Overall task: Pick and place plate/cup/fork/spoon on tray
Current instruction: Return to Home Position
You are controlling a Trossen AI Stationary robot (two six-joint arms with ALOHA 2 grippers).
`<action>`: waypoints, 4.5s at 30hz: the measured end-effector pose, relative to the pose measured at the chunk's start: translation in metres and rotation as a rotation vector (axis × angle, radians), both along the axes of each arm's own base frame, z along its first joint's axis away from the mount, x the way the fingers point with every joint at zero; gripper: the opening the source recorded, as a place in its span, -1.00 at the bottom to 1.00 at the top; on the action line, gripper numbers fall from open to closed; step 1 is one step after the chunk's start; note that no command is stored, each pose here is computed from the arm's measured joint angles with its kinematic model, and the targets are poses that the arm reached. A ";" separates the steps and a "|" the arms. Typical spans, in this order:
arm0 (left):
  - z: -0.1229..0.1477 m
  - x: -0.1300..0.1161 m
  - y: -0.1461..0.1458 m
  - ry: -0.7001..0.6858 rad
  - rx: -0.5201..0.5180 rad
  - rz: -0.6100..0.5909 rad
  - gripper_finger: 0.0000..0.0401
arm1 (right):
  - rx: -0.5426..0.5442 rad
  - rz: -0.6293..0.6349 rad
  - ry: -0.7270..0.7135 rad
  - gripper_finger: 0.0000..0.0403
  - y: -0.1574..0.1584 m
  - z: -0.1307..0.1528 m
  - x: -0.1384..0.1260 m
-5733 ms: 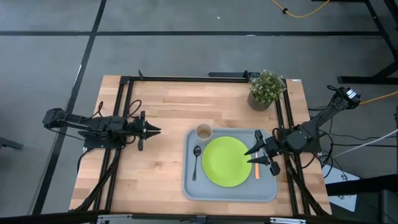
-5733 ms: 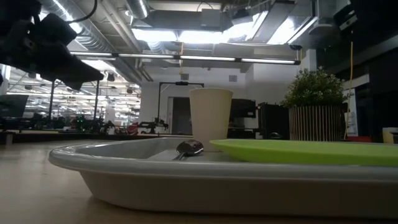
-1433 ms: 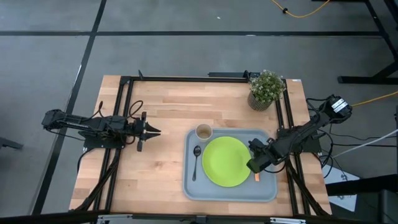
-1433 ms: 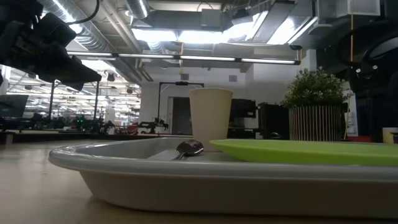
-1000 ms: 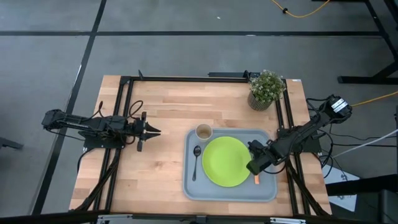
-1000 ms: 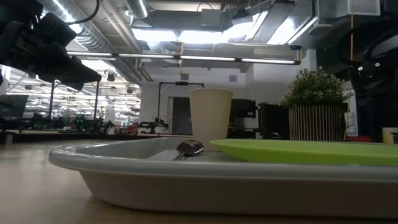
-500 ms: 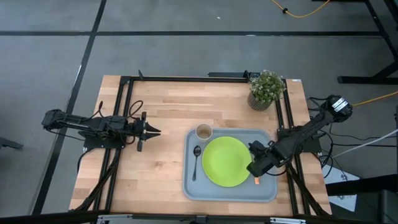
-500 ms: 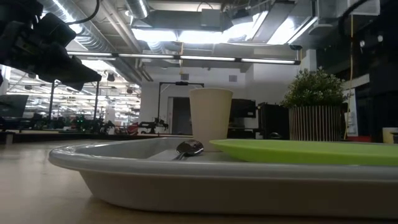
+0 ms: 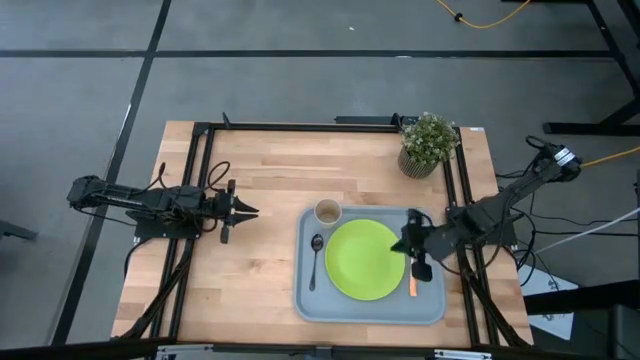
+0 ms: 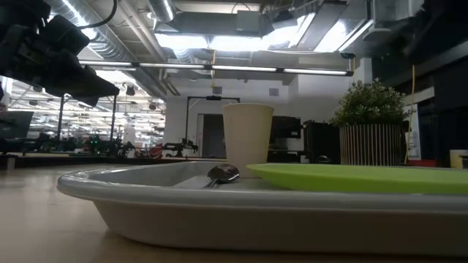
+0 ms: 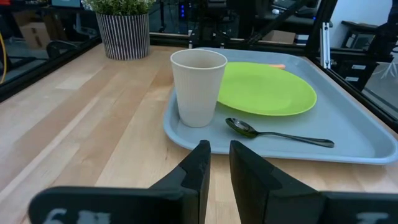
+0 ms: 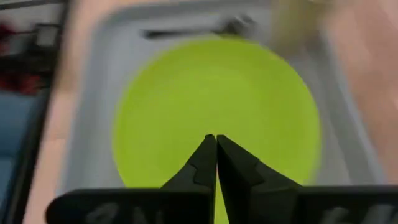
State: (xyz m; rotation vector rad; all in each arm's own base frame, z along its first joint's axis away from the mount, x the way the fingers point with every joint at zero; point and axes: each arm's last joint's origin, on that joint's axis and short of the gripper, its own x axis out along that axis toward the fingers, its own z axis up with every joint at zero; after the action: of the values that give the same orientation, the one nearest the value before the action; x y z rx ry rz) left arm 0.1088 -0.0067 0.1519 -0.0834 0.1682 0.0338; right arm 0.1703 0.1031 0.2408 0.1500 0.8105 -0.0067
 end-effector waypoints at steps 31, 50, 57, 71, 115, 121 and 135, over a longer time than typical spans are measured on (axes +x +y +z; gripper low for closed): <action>0.001 0.000 0.000 -0.007 0.000 0.000 -0.73 | 0.128 0.261 -0.623 -0.91 -0.080 -0.097 -0.028; 0.001 0.000 0.000 -0.007 0.000 0.000 -0.73 | 0.015 0.181 -0.733 -0.91 -0.092 -0.081 -0.048; 0.001 0.000 0.000 -0.007 -0.001 0.000 -0.73 | 0.014 0.181 -0.752 -0.91 -0.093 -0.079 -0.061; 0.001 0.000 0.000 -0.007 -0.001 -0.001 -0.73 | -0.002 0.168 -0.908 -0.91 -0.094 -0.067 -0.074; 0.001 0.000 0.000 -0.007 0.000 0.000 -0.73 | -0.004 0.169 -0.882 -0.91 -0.094 -0.069 -0.074; 0.001 0.000 0.000 -0.008 0.000 -0.001 -0.73 | -0.004 0.169 -0.882 -0.91 -0.094 -0.069 -0.074; 0.001 0.000 0.000 -0.007 -0.001 0.000 -0.73 | -0.004 0.169 -0.882 -0.91 -0.094 -0.069 -0.074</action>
State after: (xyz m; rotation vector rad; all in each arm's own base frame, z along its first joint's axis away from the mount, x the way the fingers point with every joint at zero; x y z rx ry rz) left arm 0.1089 -0.0068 0.1527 -0.0840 0.1609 0.0332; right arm 0.0968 0.0095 0.1719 0.0665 -0.0602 0.2051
